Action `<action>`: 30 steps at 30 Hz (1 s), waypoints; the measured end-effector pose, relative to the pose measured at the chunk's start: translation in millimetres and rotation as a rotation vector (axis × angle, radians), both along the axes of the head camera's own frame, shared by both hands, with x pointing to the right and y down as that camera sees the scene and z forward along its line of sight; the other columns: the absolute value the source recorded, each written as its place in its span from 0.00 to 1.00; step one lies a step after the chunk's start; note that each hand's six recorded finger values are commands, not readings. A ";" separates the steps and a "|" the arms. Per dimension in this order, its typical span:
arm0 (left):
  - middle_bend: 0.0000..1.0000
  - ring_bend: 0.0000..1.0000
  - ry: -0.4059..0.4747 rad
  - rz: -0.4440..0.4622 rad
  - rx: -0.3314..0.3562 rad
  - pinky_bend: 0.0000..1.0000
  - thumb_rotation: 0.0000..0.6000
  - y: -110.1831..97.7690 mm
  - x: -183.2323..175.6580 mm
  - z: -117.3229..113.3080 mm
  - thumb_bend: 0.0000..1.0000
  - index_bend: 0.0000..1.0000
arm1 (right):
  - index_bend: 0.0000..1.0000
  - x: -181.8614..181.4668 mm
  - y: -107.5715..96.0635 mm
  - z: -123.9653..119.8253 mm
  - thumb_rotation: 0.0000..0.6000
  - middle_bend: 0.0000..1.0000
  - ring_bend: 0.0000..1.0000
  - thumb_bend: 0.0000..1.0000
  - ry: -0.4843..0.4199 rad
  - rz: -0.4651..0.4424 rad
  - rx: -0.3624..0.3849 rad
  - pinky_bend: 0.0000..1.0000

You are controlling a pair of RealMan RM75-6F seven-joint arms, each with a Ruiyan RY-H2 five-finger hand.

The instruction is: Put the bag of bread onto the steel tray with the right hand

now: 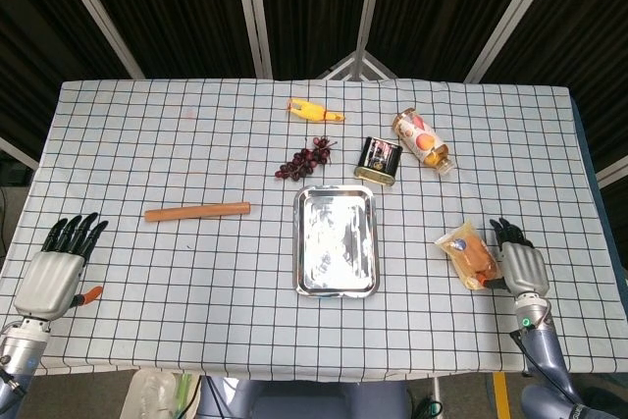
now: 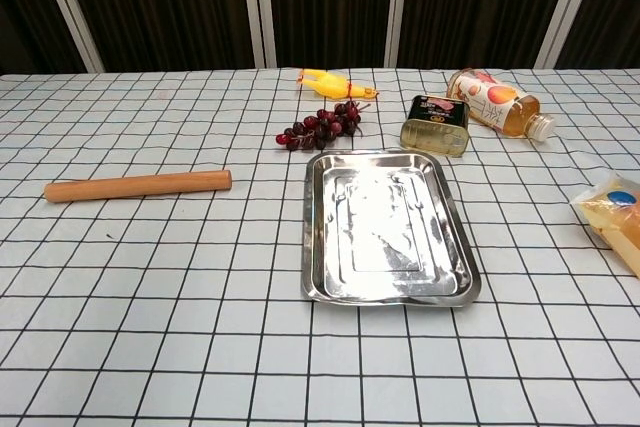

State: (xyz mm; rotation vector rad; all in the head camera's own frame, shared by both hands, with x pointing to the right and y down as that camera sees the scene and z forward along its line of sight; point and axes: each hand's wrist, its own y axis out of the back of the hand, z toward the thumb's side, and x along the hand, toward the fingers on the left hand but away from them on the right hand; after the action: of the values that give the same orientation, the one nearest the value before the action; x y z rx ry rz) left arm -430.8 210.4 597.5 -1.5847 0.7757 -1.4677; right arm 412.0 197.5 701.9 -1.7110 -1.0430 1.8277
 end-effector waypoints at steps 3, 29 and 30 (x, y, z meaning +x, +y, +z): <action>0.00 0.00 0.000 0.001 0.004 0.04 1.00 0.5 0.5 -0.9 0.05 0.00 | 0.41 -8.9 -0.2 -2.6 1.00 0.45 0.42 0.34 -0.024 -0.023 0.006 0.78; 0.00 0.00 0.015 -0.014 0.011 0.04 1.00 -1.9 -3.0 -5.1 0.05 0.00 | 0.82 -53.0 -21.1 -27.3 1.00 0.75 0.63 0.52 -0.098 -0.126 0.083 1.00; 0.00 0.00 0.016 -0.014 0.011 0.04 1.00 -2.0 -3.0 -5.2 0.05 0.00 | 0.82 -55.0 -23.0 -30.9 1.00 0.75 0.63 0.52 -0.099 -0.130 0.091 1.00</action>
State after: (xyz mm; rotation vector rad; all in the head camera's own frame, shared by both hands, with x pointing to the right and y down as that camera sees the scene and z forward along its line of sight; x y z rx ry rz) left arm -433.8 208.4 592.3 -1.5866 0.8044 -1.4602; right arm 357.0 174.5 671.1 -1.7857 -1.0123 1.6058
